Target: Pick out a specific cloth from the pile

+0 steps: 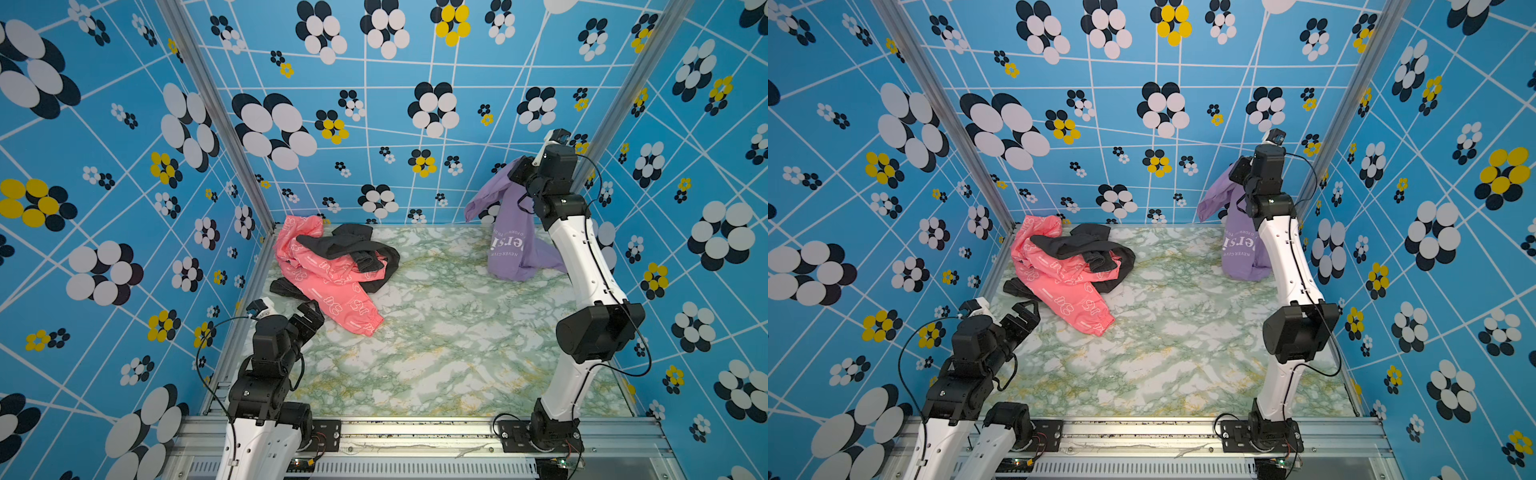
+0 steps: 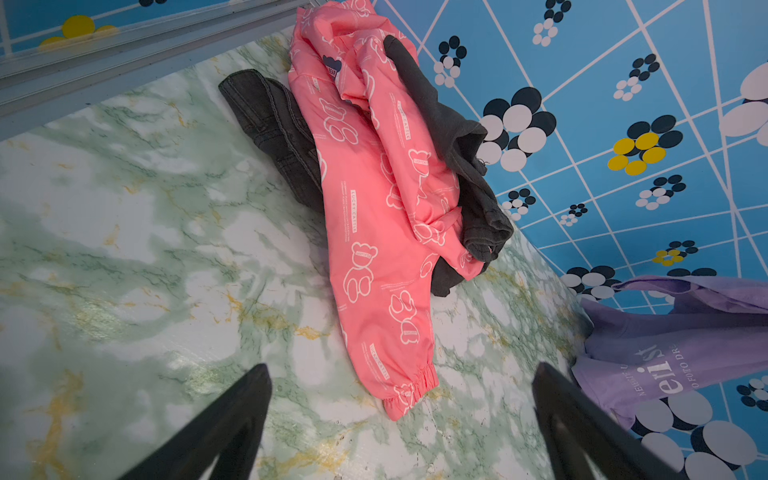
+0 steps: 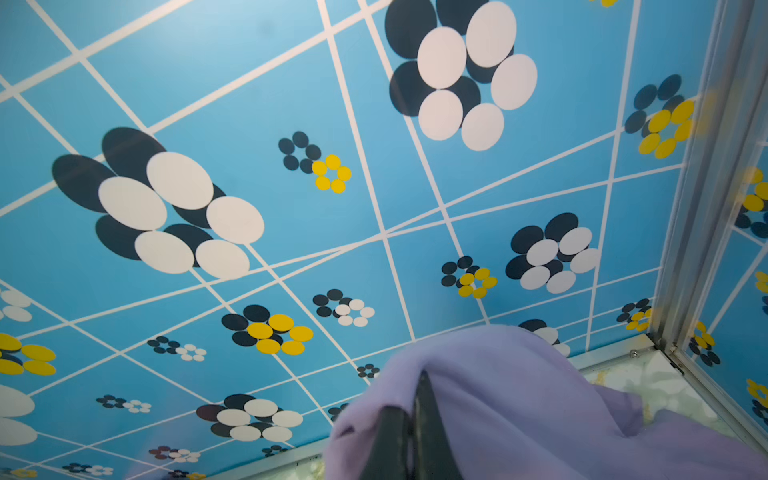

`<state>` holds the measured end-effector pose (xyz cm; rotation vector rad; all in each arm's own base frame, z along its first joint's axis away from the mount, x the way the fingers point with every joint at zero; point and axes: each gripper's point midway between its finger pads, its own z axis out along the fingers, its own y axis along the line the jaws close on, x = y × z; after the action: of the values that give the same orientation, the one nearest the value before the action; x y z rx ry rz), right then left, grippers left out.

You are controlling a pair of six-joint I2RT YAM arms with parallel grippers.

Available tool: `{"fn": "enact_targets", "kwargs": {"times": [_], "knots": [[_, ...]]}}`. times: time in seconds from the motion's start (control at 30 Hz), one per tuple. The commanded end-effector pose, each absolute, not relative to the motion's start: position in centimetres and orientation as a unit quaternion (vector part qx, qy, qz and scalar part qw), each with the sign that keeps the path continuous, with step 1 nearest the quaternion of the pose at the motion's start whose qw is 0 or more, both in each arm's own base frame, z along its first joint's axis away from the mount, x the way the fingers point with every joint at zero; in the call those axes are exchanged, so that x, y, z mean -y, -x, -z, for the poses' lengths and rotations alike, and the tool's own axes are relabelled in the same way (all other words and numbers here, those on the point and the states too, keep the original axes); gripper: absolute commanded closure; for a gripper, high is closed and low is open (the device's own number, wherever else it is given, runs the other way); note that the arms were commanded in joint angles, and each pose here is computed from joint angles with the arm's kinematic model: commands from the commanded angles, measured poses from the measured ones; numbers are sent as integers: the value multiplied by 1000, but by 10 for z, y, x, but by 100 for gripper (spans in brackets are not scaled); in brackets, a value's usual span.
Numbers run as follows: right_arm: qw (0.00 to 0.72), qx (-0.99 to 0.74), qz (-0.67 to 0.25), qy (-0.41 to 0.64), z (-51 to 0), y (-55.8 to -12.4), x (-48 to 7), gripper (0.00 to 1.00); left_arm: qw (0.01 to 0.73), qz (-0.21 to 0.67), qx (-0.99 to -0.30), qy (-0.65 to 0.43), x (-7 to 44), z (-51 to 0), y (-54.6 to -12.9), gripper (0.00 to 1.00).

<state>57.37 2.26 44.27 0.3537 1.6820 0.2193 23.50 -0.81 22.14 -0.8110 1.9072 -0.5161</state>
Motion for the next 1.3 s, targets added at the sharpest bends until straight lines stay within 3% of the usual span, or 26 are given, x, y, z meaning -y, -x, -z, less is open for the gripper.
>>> {"fn": "enact_targets", "kwargs": {"times": [0.0,0.27,0.33,0.4,0.43,0.53,0.6,0.87,1.27], "knots": [[669,-724,-91,-140,-469,-566,-16,100,487,209,-782,327,7,-221,-236,1],[645,-744,-58,-166,-443,-562,9,97,486,211,-782,328,7,-220,-236,1],[632,-751,-39,-187,-431,-558,21,80,486,209,-783,328,6,-219,-236,1],[619,-751,-30,-228,-421,-551,38,44,486,209,-783,328,6,-219,-236,1],[615,-748,-33,-245,-417,-549,45,35,485,209,-783,329,6,-218,-236,1],[626,-724,-51,-284,-419,-537,60,19,485,208,-783,329,6,-218,-236,1],[642,-706,-54,-294,-426,-529,64,15,486,209,-782,330,5,-218,-236,1],[652,-702,-87,-273,-435,-527,52,13,483,213,-782,332,6,-216,-237,1],[589,-759,-150,-232,-369,-536,15,11,484,206,-785,328,5,-213,-237,1]]}}
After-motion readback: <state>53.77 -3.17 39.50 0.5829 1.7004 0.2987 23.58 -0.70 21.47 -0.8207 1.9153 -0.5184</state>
